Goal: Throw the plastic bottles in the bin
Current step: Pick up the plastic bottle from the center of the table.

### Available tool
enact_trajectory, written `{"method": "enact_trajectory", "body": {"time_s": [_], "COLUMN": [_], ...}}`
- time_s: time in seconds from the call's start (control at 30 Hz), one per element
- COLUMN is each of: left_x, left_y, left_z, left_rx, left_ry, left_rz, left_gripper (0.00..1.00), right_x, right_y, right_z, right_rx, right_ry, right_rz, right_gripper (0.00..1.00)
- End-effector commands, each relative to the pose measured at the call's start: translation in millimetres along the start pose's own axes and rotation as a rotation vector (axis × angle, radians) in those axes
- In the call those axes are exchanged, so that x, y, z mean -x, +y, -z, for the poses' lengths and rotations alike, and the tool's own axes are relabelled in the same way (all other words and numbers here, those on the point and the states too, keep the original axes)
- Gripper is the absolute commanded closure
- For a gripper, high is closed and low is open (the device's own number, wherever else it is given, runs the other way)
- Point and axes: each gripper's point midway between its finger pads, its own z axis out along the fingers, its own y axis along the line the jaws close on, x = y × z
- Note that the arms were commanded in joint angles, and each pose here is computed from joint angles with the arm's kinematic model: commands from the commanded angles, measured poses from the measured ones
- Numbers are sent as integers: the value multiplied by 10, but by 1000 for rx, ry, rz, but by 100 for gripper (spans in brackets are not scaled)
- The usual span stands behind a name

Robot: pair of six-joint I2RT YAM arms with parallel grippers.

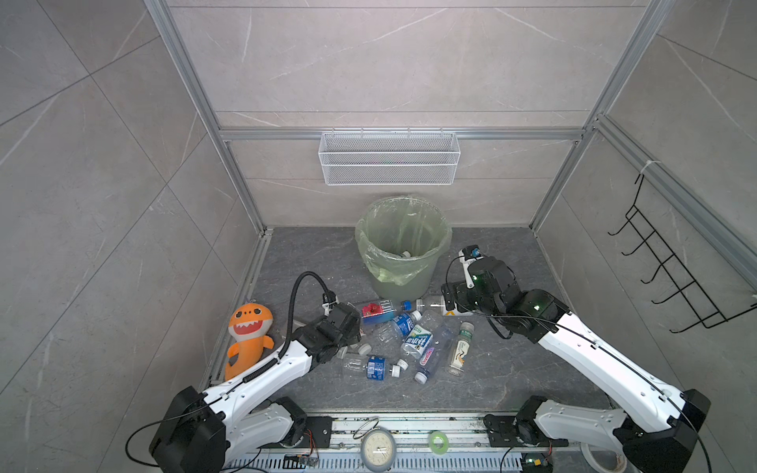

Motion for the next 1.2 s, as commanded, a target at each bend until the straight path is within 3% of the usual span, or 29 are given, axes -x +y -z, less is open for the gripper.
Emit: {"method": "enact_trajectory", "body": {"time_s": [0.0,0.37,0.77,0.9,1.17], "left_x": [164,27,-144,-163,-112], "left_y": [-202,-223,-132,-92,-58], "left_z": [-3,-243,-477,-523,-651], "left_rx": [-53,7,68,92,175], "left_ry": [-29,49,88,86,95], "left_rz": [87,97,85,73,8], "left_gripper": [30,32,33,34,41], "right_x": [-103,-79,283,253,335], "right_y": [23,-89,-228,-249,-64], "right_z": [7,56,596,652,586], "right_rx": [22,-52,-164,-210,-130], "right_ry": [20,47,114,152,160], "right_rz": [-16,-128,-451,-474,-474], "right_gripper": [1,1,0,0,0]}}
